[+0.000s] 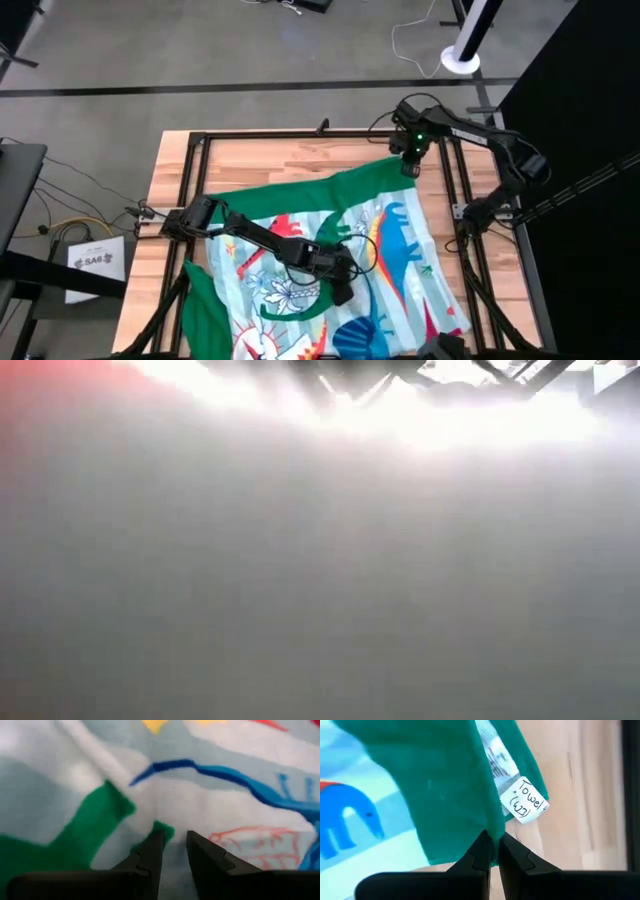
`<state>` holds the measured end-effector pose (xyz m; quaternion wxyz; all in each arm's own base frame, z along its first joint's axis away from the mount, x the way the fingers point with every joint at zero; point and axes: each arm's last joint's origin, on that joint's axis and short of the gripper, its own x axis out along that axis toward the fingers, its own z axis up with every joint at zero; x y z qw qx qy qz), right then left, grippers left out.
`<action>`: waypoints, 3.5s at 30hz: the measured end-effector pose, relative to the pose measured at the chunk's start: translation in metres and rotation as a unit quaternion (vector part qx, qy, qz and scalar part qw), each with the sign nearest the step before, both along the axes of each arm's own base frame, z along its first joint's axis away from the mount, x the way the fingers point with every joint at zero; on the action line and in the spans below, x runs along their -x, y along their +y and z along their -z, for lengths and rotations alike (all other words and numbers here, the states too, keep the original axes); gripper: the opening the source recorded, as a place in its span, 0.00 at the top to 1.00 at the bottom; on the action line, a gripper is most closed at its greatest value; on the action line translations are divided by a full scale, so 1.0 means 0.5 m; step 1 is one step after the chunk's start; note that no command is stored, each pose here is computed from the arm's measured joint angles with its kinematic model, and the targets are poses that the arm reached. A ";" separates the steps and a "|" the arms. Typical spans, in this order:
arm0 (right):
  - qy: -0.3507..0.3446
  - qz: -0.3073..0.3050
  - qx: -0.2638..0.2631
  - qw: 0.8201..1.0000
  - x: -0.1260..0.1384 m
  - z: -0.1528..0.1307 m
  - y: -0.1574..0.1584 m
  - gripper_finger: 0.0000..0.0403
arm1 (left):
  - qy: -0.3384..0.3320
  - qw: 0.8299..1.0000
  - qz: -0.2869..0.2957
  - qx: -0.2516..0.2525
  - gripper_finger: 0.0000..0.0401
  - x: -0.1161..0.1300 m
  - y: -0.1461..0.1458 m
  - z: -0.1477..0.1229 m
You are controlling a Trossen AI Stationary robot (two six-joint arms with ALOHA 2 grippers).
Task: Roll towel
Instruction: Roll the multicolor dinosaur print towel
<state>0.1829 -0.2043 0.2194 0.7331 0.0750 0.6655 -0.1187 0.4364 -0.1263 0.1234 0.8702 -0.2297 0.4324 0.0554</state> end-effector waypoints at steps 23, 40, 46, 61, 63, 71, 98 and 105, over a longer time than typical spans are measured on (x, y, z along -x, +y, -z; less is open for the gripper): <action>-0.138 0.017 0.267 0.954 -0.027 -0.157 0.069 0.98 | 0.008 0.983 -0.047 -0.177 0.81 0.060 0.131 -0.244; -0.078 0.131 0.260 0.953 0.021 0.161 -0.007 0.98 | 0.074 0.965 -0.117 -0.224 0.81 0.069 0.255 -0.226; -0.056 0.120 0.307 0.942 0.026 0.073 0.016 0.98 | 0.095 0.960 -0.133 -0.226 0.81 0.079 0.268 -0.248; -0.067 0.229 0.235 0.942 0.066 0.141 -0.094 0.98 | 0.192 0.947 -0.135 -0.220 0.81 0.102 0.349 -0.196; -0.064 0.240 0.225 0.942 0.060 0.170 -0.103 0.98 | 0.201 0.945 -0.132 -0.221 0.81 0.106 0.351 -0.195; -0.077 0.300 0.220 0.925 0.059 0.183 -0.110 0.76 | 0.256 0.933 -0.122 -0.221 0.81 0.127 0.352 -0.190; -0.154 0.218 -0.007 0.964 0.063 -0.042 0.232 0.46 | -0.117 0.975 -0.045 -0.183 0.81 0.108 0.688 -0.297; -0.164 0.177 -0.071 0.968 0.030 -0.049 0.336 0.50 | -0.137 0.985 0.031 -0.101 0.81 0.015 0.688 -0.190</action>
